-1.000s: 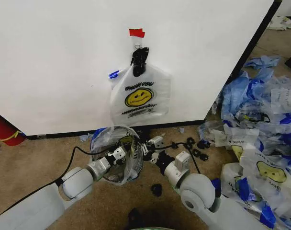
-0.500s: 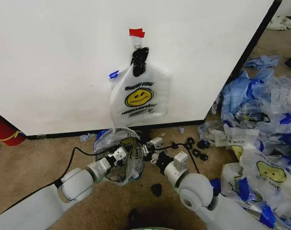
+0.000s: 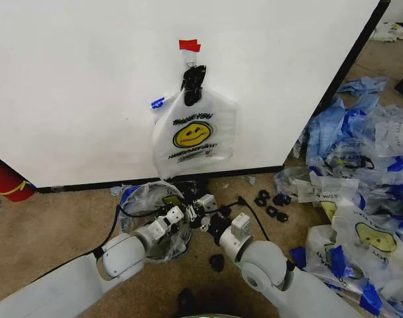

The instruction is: Pick up the garbage bag from the wall and place it over the trash bin.

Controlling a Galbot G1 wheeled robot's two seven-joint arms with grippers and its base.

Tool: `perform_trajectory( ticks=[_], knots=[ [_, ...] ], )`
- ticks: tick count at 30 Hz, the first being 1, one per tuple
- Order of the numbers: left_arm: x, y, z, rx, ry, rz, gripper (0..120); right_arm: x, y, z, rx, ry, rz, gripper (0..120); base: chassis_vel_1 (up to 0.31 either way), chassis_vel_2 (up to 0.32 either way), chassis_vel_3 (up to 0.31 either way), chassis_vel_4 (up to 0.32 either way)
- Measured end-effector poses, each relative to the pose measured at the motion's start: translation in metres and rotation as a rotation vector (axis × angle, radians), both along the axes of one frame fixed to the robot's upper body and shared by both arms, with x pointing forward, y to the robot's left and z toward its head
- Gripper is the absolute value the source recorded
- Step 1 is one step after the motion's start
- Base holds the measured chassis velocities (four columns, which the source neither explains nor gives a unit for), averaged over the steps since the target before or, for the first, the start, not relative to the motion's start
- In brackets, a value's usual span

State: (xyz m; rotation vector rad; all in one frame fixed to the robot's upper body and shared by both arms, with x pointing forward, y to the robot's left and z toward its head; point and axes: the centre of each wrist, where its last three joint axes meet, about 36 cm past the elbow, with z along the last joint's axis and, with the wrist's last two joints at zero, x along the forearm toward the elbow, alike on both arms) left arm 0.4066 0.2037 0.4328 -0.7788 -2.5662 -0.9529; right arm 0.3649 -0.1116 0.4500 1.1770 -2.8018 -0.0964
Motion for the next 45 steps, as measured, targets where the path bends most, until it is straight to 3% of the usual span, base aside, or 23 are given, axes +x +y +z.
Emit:
perform_trajectory(
  ticks=[15,45],
  knots=[
    [0.015,-0.008,-0.013,0.042,0.019,0.025,0,-0.007,-0.002,0.007,0.013,-0.018,0.018,0,0.000,0.000,0.000,0.000],
    [0.029,-0.017,-0.032,0.037,-0.001,0.005,0,-0.015,-0.006,0.012,0.025,-0.023,0.033,0,0.000,0.000,0.000,0.000]
  ],
)
